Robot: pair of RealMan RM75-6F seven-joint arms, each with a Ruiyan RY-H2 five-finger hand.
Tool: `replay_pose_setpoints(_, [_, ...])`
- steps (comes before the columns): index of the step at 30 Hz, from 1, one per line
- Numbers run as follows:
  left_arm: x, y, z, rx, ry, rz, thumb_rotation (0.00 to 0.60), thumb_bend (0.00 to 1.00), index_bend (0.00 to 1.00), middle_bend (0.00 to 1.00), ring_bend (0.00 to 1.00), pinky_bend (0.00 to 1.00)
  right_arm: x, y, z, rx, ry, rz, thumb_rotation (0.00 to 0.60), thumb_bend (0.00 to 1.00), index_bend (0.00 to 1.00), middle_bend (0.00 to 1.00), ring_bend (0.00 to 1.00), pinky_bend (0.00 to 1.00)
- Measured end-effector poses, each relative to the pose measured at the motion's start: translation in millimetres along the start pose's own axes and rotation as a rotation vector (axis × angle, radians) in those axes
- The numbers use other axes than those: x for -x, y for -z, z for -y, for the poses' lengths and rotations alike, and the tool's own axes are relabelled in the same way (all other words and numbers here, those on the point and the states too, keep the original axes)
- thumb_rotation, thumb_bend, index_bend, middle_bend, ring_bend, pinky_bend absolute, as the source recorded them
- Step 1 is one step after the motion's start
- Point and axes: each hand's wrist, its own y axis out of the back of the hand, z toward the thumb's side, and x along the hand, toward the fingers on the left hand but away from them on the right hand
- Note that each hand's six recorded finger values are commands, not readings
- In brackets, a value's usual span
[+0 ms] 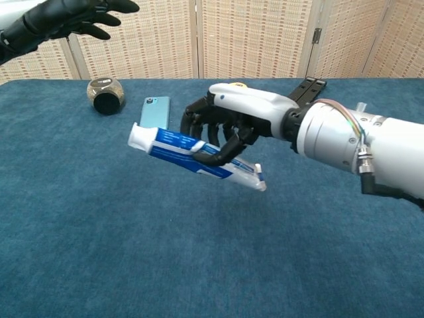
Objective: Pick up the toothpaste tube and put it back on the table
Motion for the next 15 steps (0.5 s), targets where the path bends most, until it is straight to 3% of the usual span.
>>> replay_pose_setpoints(2, [1.7,4.5,-1.1,0.001,-0.005,-0.013,0.0,0.0,0.0,0.0,0.0,0.13,-4.0,11.9,-2.1,-0.078,-0.023,0.038,0.6,0.49,0.74,0.65,0.57,0.67])
replay_pose_setpoints(5, [4.8,12.2,-1.9,0.0,-0.011,-0.035,0.0,0.0,0.0,0.0,0.0,0.13,-9.5,29.0,-4.2,-0.179,-0.055,0.096,0.6,0.45,0.66,0.58,0.52,0.63])
replay_pose_setpoints(11, [13.5,33.1,-2.1,0.004,-0.019,-0.096,0.0,0.0,0.0,0.0,0.0,0.13,-19.3,56.5,-3.4,-0.332,-0.11,0.198,0.6,0.37,0.32,0.39,0.34,0.5])
replay_pose_setpoints(15, [21.1,47.6,-4.5,0.009,-0.034,-0.14,0.0,0.0,0.0,0.0,0.0,0.13,-23.2,66.3,-3.0,-0.363,-0.134,0.243,0.6,0.34,0.08,0.22,0.2,0.39])
